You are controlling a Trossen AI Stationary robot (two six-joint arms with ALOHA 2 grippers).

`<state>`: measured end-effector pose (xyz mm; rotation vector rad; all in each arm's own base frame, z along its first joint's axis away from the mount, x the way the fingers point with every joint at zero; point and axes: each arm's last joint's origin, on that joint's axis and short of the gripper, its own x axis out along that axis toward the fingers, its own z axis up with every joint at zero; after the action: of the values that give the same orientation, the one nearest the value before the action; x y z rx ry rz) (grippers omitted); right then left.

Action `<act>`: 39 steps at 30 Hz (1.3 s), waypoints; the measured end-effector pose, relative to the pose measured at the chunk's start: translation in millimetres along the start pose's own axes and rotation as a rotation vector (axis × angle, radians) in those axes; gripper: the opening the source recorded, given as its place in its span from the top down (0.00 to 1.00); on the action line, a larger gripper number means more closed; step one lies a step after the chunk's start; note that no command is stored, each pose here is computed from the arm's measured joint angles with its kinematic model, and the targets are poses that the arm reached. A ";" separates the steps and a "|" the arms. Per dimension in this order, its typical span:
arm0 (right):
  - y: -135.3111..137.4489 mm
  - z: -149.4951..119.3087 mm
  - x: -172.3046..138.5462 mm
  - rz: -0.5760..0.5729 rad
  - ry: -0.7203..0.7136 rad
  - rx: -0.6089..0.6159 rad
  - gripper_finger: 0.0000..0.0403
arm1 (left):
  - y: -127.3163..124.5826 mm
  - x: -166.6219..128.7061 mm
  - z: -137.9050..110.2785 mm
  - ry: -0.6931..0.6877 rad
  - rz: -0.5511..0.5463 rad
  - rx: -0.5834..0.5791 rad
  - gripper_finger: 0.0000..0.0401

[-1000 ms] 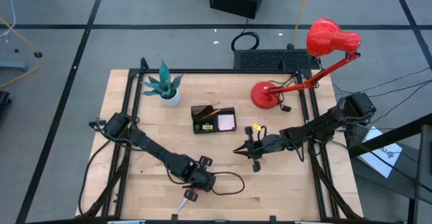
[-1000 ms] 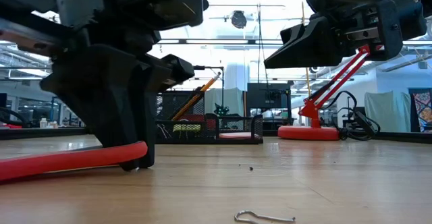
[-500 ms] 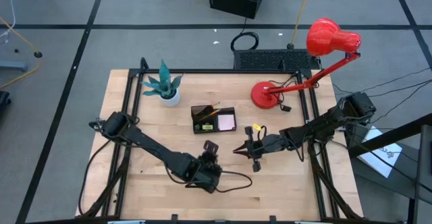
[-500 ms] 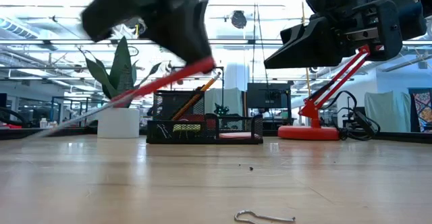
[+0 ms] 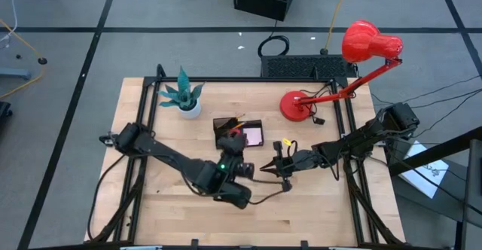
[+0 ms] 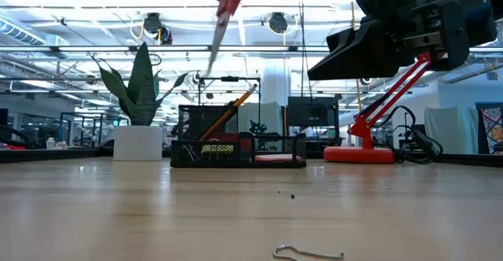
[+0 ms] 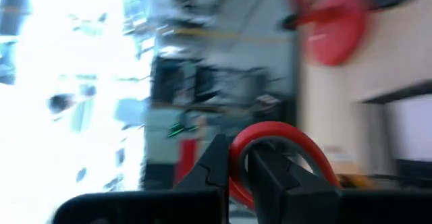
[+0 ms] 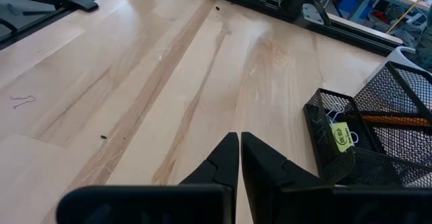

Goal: Pick and place office supplies into organizer
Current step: Put the red scissor into the black desk organizer

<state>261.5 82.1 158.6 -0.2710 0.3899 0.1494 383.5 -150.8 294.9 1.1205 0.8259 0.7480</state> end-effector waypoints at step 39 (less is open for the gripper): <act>0.5 -3.6 -0.1 0.006 0.036 0.002 0.97 | -6.4 169.7 -80.6 0.460 0.050 0.073 0.92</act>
<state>260.1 81.6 155.3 -0.2714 0.4270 0.1500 399.3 28.3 240.1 1.0506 1.2217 1.0451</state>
